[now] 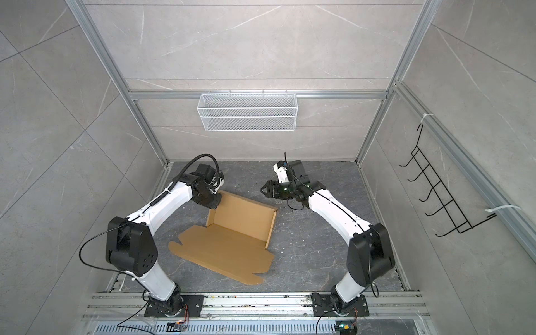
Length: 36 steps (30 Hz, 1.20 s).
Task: Assemble paper box
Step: Place the paper box at the center of the table.
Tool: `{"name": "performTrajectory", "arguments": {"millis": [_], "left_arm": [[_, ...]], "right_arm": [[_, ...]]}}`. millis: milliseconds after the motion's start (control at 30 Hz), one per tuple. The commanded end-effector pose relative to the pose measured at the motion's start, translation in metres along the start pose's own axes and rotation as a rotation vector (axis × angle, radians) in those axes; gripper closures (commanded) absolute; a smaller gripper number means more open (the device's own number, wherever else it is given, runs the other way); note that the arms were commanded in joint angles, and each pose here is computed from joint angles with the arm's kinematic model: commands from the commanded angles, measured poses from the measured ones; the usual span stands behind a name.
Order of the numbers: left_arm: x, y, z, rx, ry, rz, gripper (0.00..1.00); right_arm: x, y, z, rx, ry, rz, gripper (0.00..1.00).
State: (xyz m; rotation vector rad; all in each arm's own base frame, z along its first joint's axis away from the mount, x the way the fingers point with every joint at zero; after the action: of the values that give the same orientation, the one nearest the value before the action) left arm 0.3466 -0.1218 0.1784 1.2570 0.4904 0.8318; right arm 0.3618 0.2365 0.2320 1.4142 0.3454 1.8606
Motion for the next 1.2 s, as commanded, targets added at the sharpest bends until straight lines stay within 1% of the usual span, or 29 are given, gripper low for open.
{"name": "performTrajectory", "arguments": {"millis": [0,133,267,400,467,533,700,867,1033,1167], "left_arm": [[-0.009,0.012,-0.007,0.084,-0.055,-0.059,1.0],[-0.011,0.008,0.004,0.128,-0.097,-0.046,1.0],[-0.012,-0.005,0.017,0.175,-0.119,-0.038,0.98],[-0.013,-0.021,0.03,0.221,-0.144,-0.015,0.93],[-0.014,-0.027,0.037,0.232,-0.16,0.001,0.9],[-0.016,-0.032,0.044,0.235,-0.173,0.015,0.86],[-0.026,-0.049,0.051,0.266,-0.208,-0.004,0.78],[-0.028,-0.056,0.051,0.282,-0.209,-0.016,0.72],[-0.03,-0.057,0.051,0.282,-0.208,-0.031,0.65],[-0.033,-0.061,0.051,0.282,-0.197,-0.044,0.63]], "right_arm": [[-0.011,-0.021,-0.026,0.136,-0.127,0.011,0.38],[-0.025,-0.036,-0.046,0.182,-0.177,0.018,0.38],[-0.04,-0.048,-0.061,0.22,-0.229,0.025,0.39],[-0.057,-0.059,-0.072,0.242,-0.252,-0.006,0.39],[-0.065,-0.064,-0.076,0.251,-0.259,-0.024,0.4],[-0.072,-0.068,-0.08,0.258,-0.273,-0.037,0.4],[-0.085,-0.076,-0.089,0.274,-0.29,-0.063,0.41],[-0.091,-0.076,-0.089,0.274,-0.273,-0.103,0.41],[-0.103,-0.064,-0.077,0.241,-0.211,-0.239,0.39],[-0.101,-0.057,-0.068,0.225,-0.158,-0.29,0.38]]}}
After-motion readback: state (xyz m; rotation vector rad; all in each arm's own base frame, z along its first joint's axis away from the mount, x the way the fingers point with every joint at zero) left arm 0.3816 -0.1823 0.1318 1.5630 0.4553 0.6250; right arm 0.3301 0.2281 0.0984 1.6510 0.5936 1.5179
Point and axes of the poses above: each gripper's point midway between its finger pads, its own y axis back along the fingers, its own x axis along the line the jaws close on, z = x × y, the point moved 5 cm from there along y, back along the fingers, and after that the axes turned 14 degrees about -y, right-handed, at the moved point
